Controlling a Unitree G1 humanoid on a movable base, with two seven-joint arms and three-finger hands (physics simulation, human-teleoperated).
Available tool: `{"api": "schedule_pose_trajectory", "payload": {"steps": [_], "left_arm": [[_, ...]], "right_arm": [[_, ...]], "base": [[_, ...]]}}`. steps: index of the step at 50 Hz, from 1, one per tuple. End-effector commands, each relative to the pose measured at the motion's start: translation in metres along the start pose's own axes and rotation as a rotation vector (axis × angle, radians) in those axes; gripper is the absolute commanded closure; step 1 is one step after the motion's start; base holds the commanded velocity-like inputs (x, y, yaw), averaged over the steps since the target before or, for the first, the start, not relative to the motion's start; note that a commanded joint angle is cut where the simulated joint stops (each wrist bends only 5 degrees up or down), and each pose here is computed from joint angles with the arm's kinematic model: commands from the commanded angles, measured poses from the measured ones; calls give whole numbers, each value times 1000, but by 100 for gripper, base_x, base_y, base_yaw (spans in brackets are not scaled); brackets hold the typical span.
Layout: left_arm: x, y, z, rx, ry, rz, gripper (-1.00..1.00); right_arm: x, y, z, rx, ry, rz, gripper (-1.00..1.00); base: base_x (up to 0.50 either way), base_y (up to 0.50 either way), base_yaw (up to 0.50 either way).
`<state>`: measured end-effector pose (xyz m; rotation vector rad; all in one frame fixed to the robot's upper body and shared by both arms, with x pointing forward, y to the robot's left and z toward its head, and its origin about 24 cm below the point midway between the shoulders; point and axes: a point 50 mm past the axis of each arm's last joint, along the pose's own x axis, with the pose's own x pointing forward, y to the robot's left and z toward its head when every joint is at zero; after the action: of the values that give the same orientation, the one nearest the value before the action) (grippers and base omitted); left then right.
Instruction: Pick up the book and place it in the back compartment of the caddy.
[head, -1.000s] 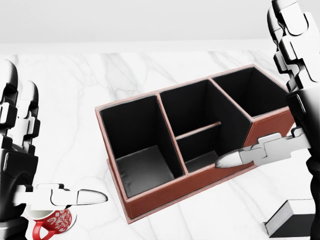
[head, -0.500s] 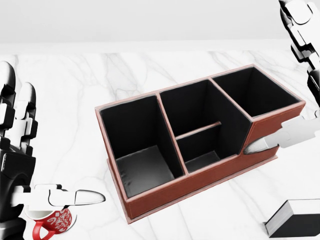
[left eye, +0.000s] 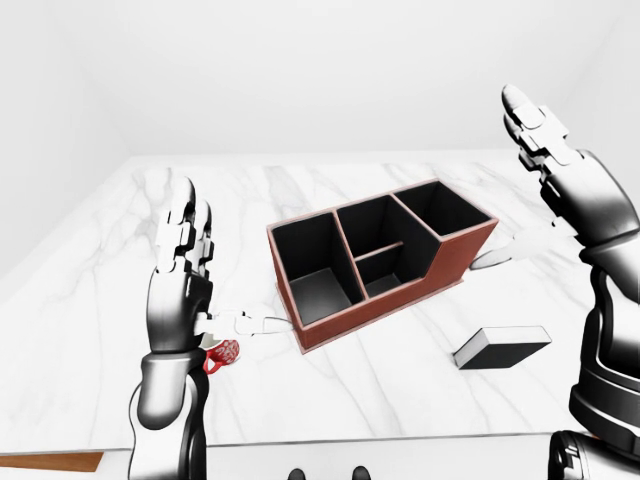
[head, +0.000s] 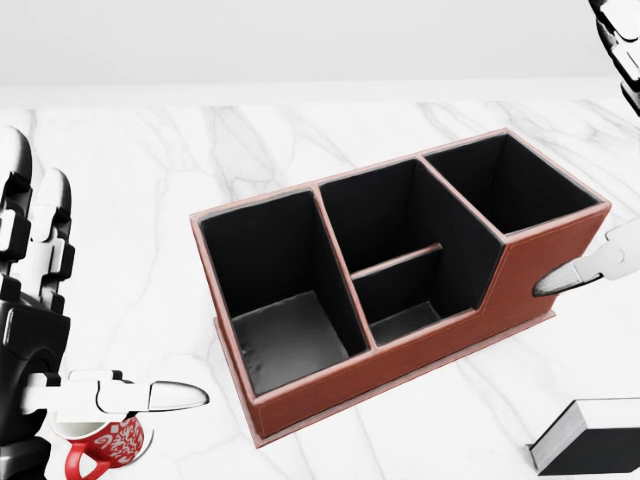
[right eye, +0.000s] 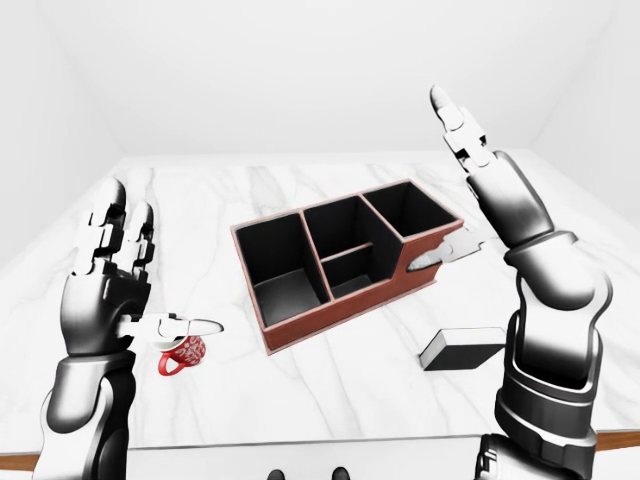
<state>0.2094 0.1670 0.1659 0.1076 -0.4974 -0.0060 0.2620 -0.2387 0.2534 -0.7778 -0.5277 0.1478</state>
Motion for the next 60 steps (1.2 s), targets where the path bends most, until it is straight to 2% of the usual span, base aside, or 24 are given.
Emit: {"api": "schedule_pose_trajectory", "payload": {"steps": [1, 12, 21, 60], "left_arm": [[0, 0, -1, 1, 4, 0, -100], [0, 0, -2, 2, 11, -1, -100], [0, -1, -3, 1, 12, -3, -100], [0, -1, -1, 4, 4, -6, -100]], "right_arm": [[-6, -5, -4, -34, 34, 37, -100], [-8, -6, -11, -69, 39, 72, -100], [-18, 6, -16, -121, 32, 139, -100], [-46, 25, -48, -35, 188, 166, -100]], "base": [[0, 0, 0], [0, 0, 0], [0, 0, 0], [0, 0, 0]]}}
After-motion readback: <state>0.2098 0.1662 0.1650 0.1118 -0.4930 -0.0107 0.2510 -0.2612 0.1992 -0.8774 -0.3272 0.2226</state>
